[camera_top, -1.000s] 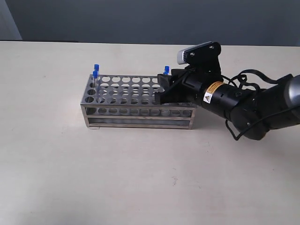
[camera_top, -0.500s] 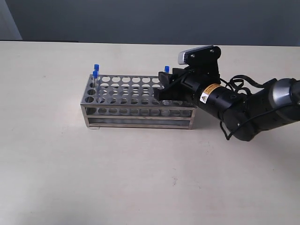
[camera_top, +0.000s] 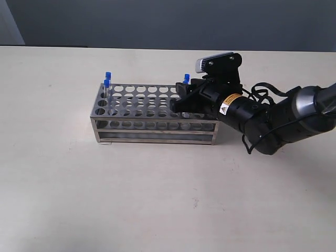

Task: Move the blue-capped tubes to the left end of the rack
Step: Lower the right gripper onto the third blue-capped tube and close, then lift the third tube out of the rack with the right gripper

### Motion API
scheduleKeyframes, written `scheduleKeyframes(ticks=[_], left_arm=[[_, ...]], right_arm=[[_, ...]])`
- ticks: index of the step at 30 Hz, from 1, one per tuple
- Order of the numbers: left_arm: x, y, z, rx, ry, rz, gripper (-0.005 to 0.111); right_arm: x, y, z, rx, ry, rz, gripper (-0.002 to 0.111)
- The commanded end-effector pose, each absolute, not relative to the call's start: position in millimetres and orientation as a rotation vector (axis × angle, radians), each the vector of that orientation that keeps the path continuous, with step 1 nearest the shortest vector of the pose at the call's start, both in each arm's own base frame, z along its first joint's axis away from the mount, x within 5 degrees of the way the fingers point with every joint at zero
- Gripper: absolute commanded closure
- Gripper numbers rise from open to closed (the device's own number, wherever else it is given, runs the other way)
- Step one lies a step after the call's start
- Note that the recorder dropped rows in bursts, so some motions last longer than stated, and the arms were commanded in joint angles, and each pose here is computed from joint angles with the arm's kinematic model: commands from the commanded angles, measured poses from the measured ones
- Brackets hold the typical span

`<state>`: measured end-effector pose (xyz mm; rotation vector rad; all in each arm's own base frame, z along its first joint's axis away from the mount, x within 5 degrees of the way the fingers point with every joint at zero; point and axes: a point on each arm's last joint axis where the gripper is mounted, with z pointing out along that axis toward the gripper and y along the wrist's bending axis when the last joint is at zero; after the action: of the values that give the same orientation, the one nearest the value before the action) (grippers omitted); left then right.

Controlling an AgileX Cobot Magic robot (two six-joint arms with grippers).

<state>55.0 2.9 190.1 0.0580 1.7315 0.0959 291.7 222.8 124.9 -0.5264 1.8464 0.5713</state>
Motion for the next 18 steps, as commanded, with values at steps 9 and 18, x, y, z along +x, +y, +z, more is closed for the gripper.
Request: scheduleKeyframes(ticks=[9, 18], left_arm=[[55, 2, 192, 0.062, 1.720, 0.087, 0.106], [55, 2, 192, 0.062, 1.720, 0.087, 0.106]], right_arm=[[294, 221, 125, -0.516, 1.853, 0.569, 0.109], [293, 220, 148, -0.501, 1.792, 0.585, 0.109]])
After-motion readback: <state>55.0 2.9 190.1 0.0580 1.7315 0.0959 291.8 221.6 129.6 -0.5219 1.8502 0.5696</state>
